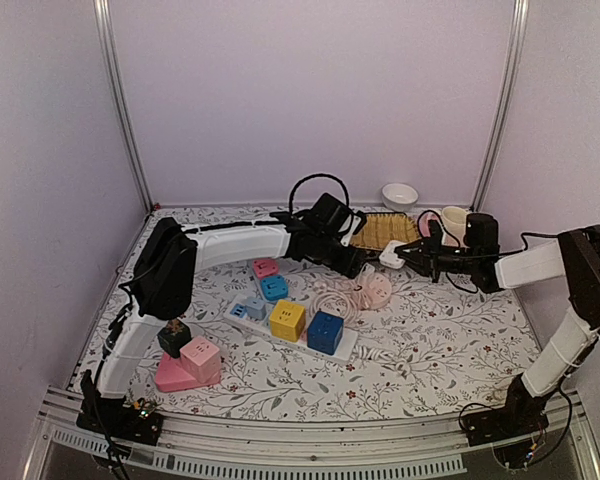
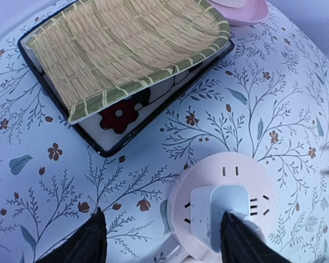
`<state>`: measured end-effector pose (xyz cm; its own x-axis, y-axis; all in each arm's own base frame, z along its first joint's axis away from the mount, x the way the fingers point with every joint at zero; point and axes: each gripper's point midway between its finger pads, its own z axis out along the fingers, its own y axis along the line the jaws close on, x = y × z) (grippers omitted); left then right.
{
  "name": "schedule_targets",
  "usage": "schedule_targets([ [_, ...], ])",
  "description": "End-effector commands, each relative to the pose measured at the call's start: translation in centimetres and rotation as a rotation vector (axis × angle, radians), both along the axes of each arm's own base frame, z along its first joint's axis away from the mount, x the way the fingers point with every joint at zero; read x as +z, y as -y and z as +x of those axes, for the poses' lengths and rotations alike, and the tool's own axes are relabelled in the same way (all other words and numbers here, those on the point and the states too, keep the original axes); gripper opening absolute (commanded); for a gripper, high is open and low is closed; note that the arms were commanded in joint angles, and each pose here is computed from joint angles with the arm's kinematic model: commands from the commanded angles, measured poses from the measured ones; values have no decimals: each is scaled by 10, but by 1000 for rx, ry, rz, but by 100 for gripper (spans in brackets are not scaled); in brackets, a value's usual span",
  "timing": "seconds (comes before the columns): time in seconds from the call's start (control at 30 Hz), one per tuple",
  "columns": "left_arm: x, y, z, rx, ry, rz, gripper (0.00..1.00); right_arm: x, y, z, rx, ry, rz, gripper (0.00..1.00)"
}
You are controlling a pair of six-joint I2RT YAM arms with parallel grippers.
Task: Pull the plug off the socket
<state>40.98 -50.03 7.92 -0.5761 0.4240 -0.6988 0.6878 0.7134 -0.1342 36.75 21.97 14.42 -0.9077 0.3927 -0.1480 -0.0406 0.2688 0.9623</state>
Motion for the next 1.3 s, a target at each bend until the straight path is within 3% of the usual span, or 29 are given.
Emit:
schedule_targets([
  [0.0,-37,-11,-27,-52,-107,125,71,-11,38,4,-111,-15,-159,3],
  [0.43,14,-33,7,33,-58,60,73,-64,141,-6,-348,-274,-525,4],
  [0.73,21,-56,18,80,-53,61,75,-81,171,-2,-379,-352,-540,10],
  [1.27,27,-75,24,115,-41,59,77,-96,186,10,-383,-386,-571,33],
])
